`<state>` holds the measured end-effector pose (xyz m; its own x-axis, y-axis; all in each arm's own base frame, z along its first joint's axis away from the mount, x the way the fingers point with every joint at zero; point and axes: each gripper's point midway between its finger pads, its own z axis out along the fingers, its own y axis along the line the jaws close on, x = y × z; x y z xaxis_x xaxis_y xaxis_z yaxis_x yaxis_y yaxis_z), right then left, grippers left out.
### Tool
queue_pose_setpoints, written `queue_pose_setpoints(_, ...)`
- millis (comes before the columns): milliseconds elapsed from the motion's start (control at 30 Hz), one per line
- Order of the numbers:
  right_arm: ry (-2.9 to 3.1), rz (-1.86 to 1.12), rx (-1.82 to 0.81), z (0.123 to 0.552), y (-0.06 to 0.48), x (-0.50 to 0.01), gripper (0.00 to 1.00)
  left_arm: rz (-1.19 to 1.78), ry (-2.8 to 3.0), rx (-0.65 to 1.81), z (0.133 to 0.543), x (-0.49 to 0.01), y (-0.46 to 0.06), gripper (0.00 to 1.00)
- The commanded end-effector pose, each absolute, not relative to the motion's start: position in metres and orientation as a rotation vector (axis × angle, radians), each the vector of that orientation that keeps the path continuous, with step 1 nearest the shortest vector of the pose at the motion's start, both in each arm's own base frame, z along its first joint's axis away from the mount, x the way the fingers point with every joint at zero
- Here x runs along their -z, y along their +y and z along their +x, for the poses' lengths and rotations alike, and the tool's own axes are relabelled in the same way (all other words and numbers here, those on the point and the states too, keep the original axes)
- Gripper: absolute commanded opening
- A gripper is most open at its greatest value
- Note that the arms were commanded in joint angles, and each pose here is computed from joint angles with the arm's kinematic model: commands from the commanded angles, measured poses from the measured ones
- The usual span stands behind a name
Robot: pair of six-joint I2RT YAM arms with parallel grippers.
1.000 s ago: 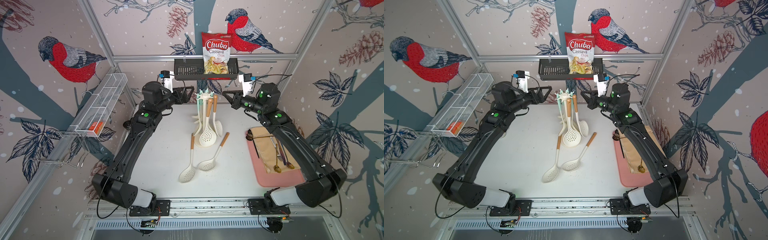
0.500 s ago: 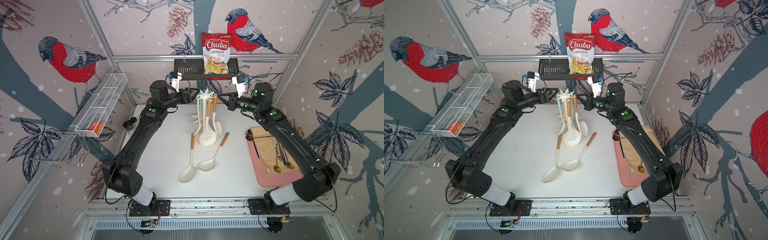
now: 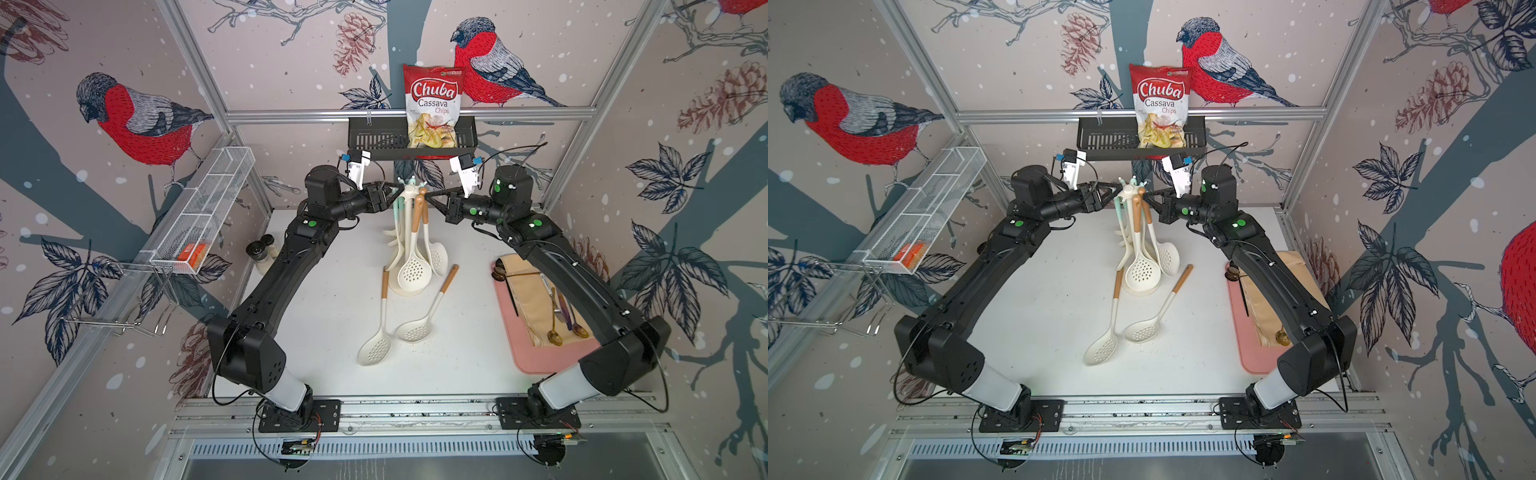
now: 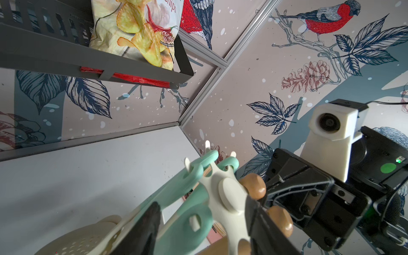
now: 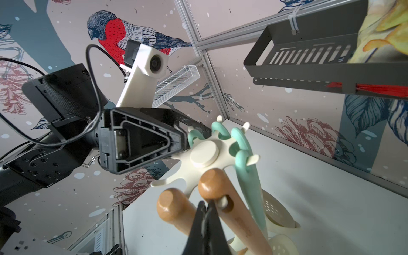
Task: Hang the skimmer on the kitchen utensil rack
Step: Adjust the skimmer on the rack.
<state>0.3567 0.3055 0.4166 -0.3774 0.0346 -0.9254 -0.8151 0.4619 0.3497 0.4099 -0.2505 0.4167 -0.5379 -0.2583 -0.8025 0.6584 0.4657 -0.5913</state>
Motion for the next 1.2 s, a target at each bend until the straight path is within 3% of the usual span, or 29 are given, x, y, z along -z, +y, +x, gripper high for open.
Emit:
queue_pose_setpoints(0, 1.683, -0.61, -0.981, 0.359, 0.288, -0.429, 0.21, 0.36, 1.703, 1.184, 0.409, -0.434, -0.246, 0.82)
queue_pose_setpoints(67, 1.663, -0.566, -0.935, 0.357, 0.277, -0.437, 0.32, 0.351, 1.695, 1.17, 0.409, -0.437, -0.243, 0.88)
queue_pose_setpoints(133, 1.638, -0.567, -0.926, 0.348, 0.274, -0.443, 0.31, 0.344, 1.681, 1.158, 0.409, -0.442, -0.239, 0.91)
queue_pose_setpoints(400, 1.652, -0.633, -0.915, 0.325, 0.294, -0.438, 0.15, 0.362, 1.689, 1.195, 0.408, -0.437, -0.244, 0.85)
queue_pose_setpoints(667, 1.647, -0.678, -0.933, 0.317, 0.306, -0.437, 0.13, 0.354, 1.693, 1.2, 0.406, -0.433, -0.243, 0.81)
queue_pose_setpoints(767, 1.629, -0.688, -0.931, 0.31, 0.307, -0.439, 0.17, 0.354, 1.694, 1.2, 0.406, -0.433, -0.243, 0.81)
queue_pose_setpoints(967, 1.64, -0.667, -0.879, 0.312, 0.302, -0.436, 0.4, 0.353, 1.692, 1.202, 0.407, -0.433, -0.244, 0.8)
queue_pose_setpoints(1167, 1.674, -0.666, -0.862, 0.32, 0.305, -0.426, 0.31, 0.36, 1.69, 1.208, 0.406, -0.433, -0.245, 0.8)
